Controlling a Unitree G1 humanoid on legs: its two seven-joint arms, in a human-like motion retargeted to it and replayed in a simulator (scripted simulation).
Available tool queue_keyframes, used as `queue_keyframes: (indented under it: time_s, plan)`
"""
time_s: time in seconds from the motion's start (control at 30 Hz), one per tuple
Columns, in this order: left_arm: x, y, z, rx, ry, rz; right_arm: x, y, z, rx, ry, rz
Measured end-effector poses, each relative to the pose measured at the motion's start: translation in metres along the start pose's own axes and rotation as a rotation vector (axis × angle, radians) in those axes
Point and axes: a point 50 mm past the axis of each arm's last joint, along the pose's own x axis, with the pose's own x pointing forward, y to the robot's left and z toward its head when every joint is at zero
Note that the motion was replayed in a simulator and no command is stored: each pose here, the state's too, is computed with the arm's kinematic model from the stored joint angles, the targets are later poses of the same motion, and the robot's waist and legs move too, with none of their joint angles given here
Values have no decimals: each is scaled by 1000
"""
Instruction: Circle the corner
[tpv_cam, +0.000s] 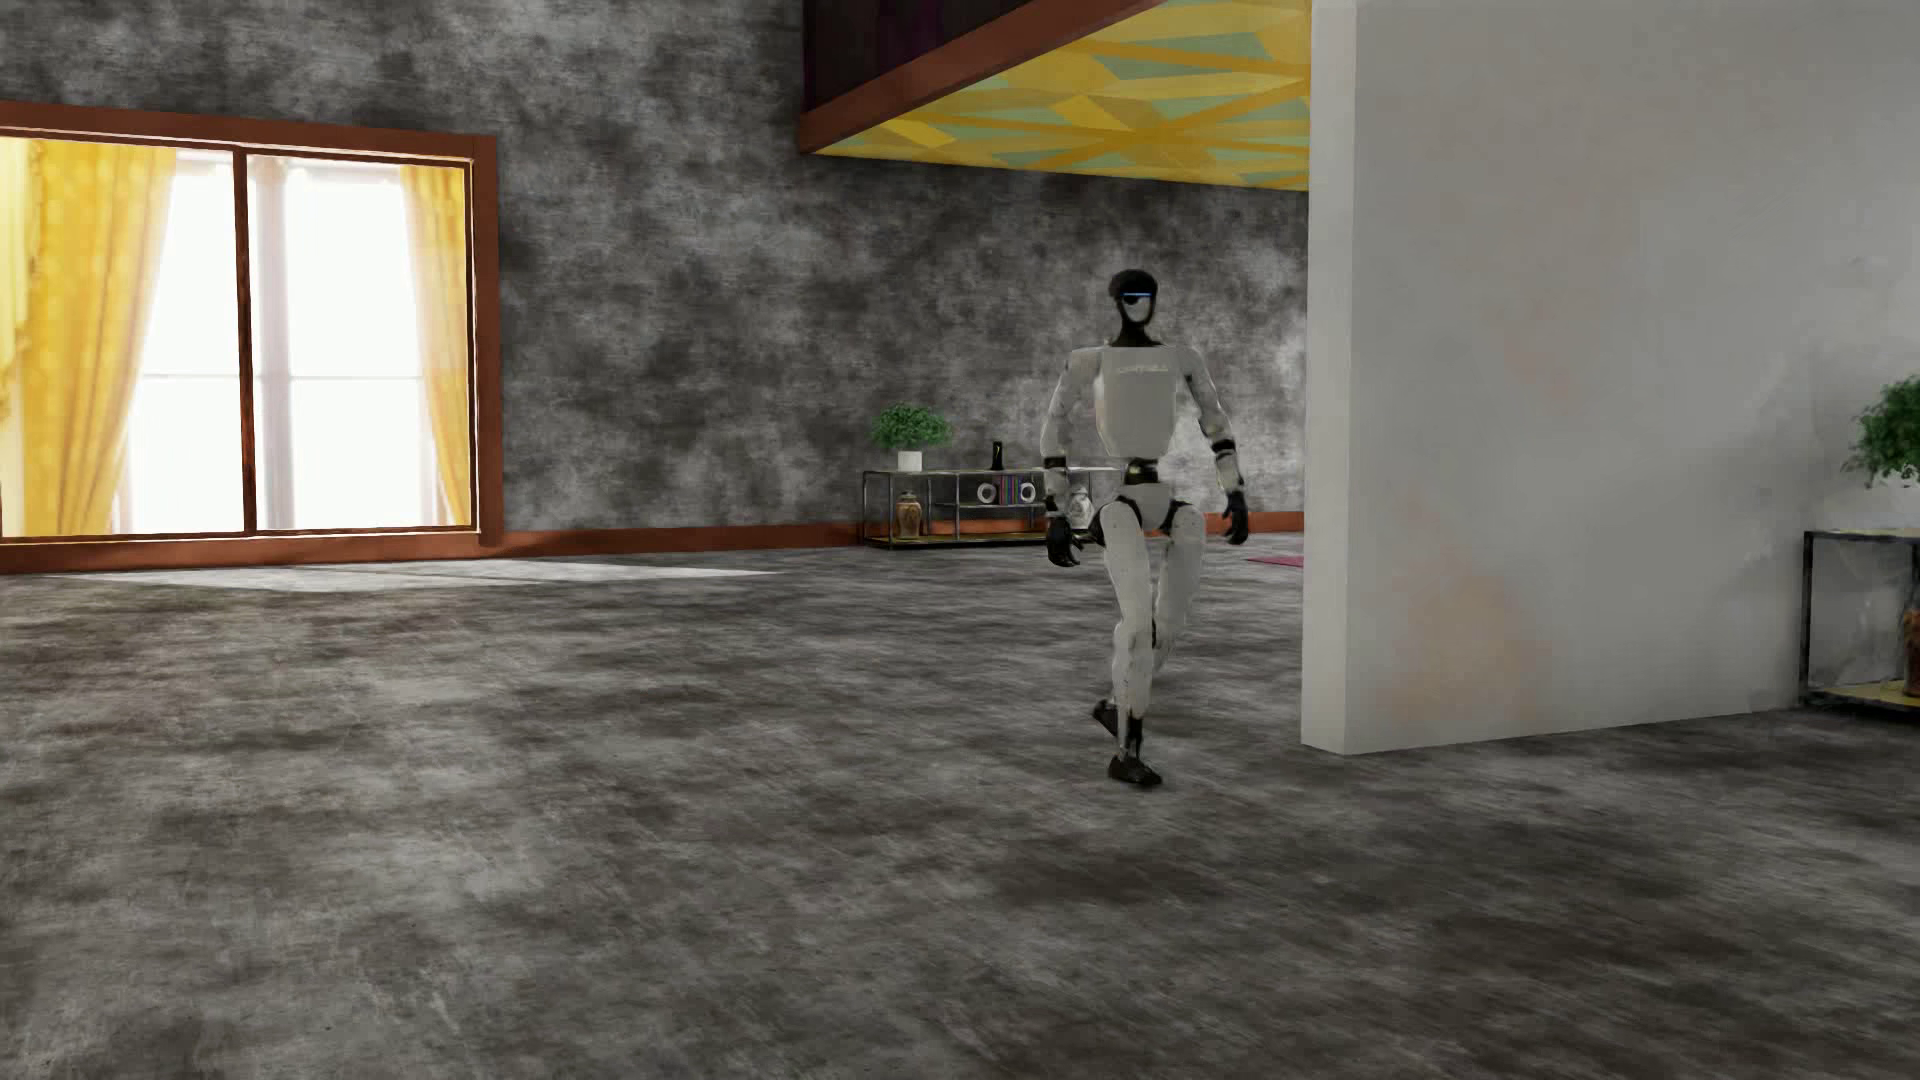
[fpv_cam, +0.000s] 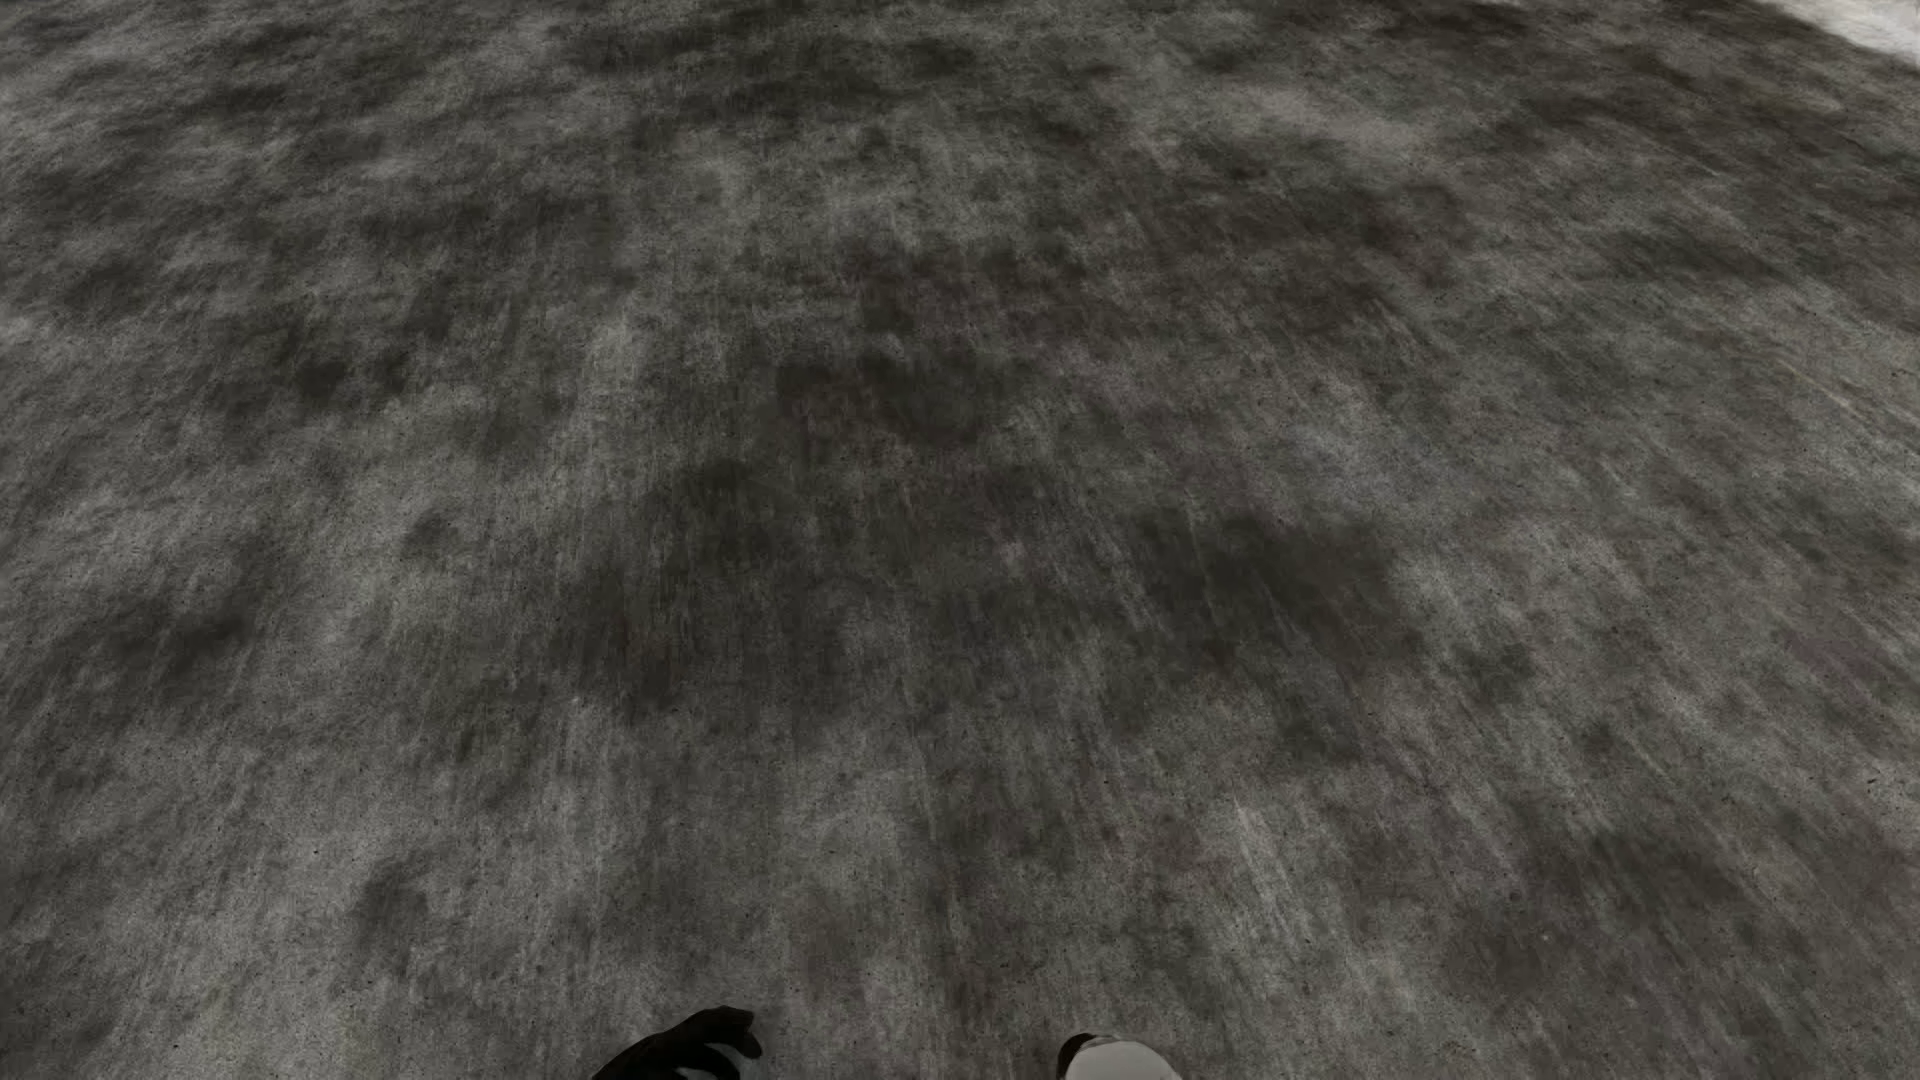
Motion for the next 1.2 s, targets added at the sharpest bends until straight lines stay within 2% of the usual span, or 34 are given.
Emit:
queue_keyframes:
  time_s: [0.07,0.13,0.2,0.27,0.3,0.37,0.43,0.53,0.6,0.7,0.83,0.9,0.97,1.0,1.1,1.2]
  plan:
    - [-4,2,-6,-80,10,36,0,1,-5,-24,27,9]
    - [-9,-27,-27,-127,86,-21,2,-2,-7,-7,46,-3]
    - [-12,-52,-34,-69,121,-110,4,-7,13,9,-26,-19]
    - [-25,-71,-46,-80,143,-159,5,-12,44,-3,-136,-29]
    - [-31,-87,-64,-44,226,-216,4,-20,57,-19,-183,-45]
    - [-45,-97,-88,-97,323,-217,0,-33,81,3,-280,-84]
    - [-58,-109,-101,-62,362,-267,-7,-56,97,32,-350,-152]
    - [-75,-120,-120,-33,429,-316,-7,-68,83,117,-310,-200]
    - [-84,-121,-131,-32,479,-319,0,-49,57,153,-212,-157]
    - [-68,-101,-117,-74,419,-240,2,-30,33,126,-116,-105]
    - [-36,-63,-72,-95,227,-126,-6,-21,-4,124,-21,-89]
    - [-29,-35,-58,-103,163,-47,-10,-10,-23,138,32,-67]
    - [-27,-25,-50,-109,127,-17,-12,-5,-32,126,60,-53]
    - [-22,-25,-46,-161,127,3,-10,-7,-29,114,63,-54]
    - [-15,-51,-25,-118,65,-89,-6,-43,-11,107,20,-138]
    - [-29,-88,-47,-89,149,-200,-6,-49,11,106,-72,-154]
